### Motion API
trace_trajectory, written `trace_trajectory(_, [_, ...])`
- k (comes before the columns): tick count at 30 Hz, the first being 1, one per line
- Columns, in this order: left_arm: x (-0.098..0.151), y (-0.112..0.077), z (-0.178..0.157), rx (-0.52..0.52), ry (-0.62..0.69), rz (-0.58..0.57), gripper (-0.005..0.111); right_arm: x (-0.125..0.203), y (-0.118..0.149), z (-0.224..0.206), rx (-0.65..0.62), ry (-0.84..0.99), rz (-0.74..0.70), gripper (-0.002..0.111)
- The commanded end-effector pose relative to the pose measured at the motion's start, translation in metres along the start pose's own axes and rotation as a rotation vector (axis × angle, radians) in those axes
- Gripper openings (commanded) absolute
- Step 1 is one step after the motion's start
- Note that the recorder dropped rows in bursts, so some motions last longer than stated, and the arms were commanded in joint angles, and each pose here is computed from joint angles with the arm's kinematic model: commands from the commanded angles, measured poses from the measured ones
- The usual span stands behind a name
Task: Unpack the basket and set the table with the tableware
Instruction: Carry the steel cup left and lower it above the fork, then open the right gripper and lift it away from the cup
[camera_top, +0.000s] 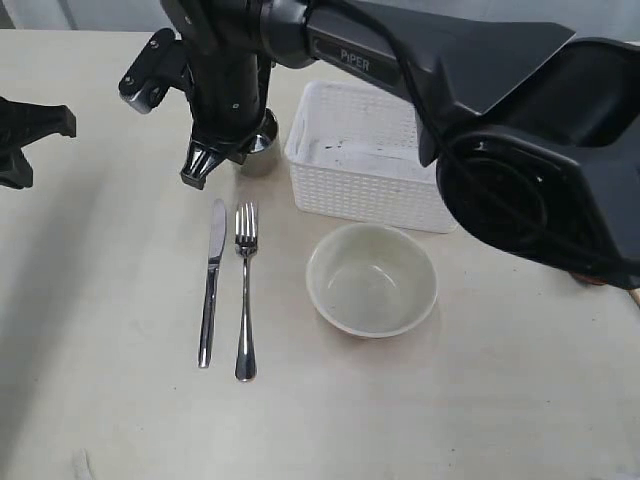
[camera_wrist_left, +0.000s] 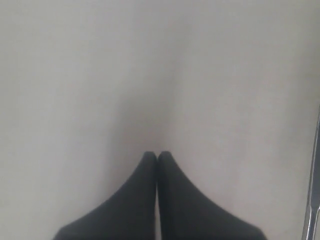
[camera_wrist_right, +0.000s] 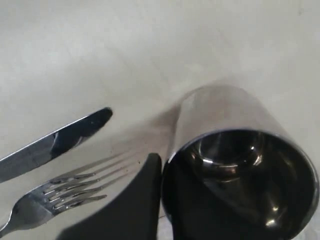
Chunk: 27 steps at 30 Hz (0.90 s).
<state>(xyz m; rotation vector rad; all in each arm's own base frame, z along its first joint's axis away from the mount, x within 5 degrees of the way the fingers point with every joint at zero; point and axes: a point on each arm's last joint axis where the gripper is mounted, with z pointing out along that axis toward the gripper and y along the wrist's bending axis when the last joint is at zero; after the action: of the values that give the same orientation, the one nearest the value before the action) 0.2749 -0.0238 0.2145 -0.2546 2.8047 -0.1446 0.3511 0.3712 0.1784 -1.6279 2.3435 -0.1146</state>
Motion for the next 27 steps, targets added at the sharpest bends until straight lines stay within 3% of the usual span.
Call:
trace_trajectory(1, [0.001,0.0,0.001,0.006,-0.001,-0.006,0.0,0.0,0.002,-0.006,-0.019,0.003,-0.029,-0.001])
trace_trajectory(8, [0.001,0.0,0.001,0.008,-0.001,-0.008,0.0,-0.001,-0.001,-0.025,-0.007,-0.034,-0.03,-0.001])
trace_trajectory(27, [0.001,-0.004,0.002,0.015,-0.006,0.014,0.0,-0.001,0.004,-0.024,-0.069,-0.039,-0.081,0.003])
